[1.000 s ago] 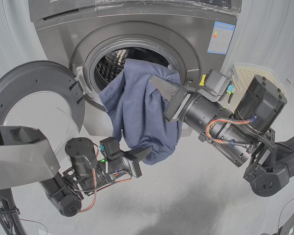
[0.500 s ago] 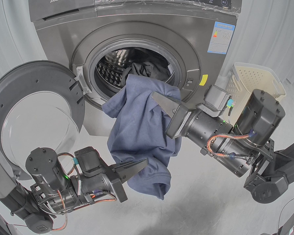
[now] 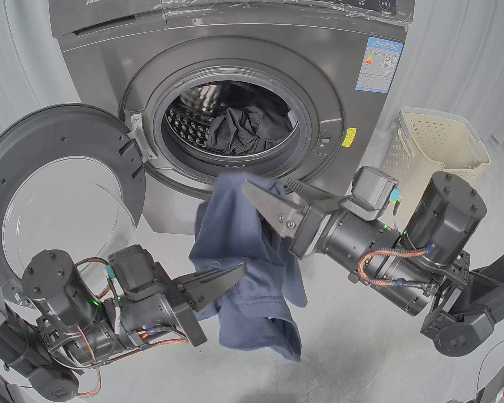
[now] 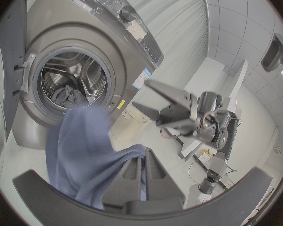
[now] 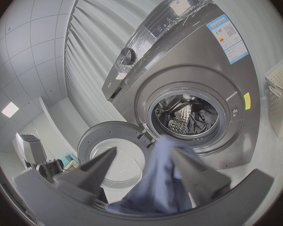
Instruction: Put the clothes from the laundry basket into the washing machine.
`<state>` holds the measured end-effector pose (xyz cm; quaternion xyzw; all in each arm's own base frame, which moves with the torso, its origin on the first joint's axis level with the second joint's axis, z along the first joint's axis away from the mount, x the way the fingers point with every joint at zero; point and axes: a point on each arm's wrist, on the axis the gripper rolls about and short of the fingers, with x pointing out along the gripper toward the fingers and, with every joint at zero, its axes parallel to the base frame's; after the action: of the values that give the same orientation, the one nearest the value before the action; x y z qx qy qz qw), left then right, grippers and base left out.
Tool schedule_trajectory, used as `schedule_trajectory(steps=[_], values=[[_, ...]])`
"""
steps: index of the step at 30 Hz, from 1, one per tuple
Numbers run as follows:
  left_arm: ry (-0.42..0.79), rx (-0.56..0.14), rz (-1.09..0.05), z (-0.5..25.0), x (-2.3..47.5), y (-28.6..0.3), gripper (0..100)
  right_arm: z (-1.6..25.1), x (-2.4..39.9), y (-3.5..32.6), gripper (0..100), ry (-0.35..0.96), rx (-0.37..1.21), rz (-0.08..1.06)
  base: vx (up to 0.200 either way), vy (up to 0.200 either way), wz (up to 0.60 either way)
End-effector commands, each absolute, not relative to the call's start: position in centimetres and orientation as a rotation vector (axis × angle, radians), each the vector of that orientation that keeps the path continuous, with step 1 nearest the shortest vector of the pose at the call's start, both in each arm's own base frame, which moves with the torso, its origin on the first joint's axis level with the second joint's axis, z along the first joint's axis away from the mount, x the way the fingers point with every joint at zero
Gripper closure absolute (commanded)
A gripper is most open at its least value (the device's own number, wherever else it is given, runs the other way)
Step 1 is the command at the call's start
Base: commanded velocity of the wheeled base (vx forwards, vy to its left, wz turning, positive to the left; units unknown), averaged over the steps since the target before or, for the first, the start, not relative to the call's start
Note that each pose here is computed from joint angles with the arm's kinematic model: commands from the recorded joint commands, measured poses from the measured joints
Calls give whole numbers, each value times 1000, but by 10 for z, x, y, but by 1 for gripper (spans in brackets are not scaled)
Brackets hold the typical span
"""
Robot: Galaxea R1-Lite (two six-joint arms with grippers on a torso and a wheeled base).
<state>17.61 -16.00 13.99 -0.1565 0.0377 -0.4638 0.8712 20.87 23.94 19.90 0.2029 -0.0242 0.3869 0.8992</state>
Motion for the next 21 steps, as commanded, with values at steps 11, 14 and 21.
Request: schedule_trajectory(steps=[11, 14, 21], values=[[-101, -367, -942, 178, 170, -140, 100, 158, 191, 207, 0, 47, 299, 751, 0, 0, 0], [-97, -367, -934, 178, 172, -141, 100, 153, 189, 204, 0, 62, 287, 748, 0, 0, 0], [-163, -381, -854, 189, 182, -135, 100, 145, 188, 201, 0, 96, 263, 740, 0, 0, 0]])
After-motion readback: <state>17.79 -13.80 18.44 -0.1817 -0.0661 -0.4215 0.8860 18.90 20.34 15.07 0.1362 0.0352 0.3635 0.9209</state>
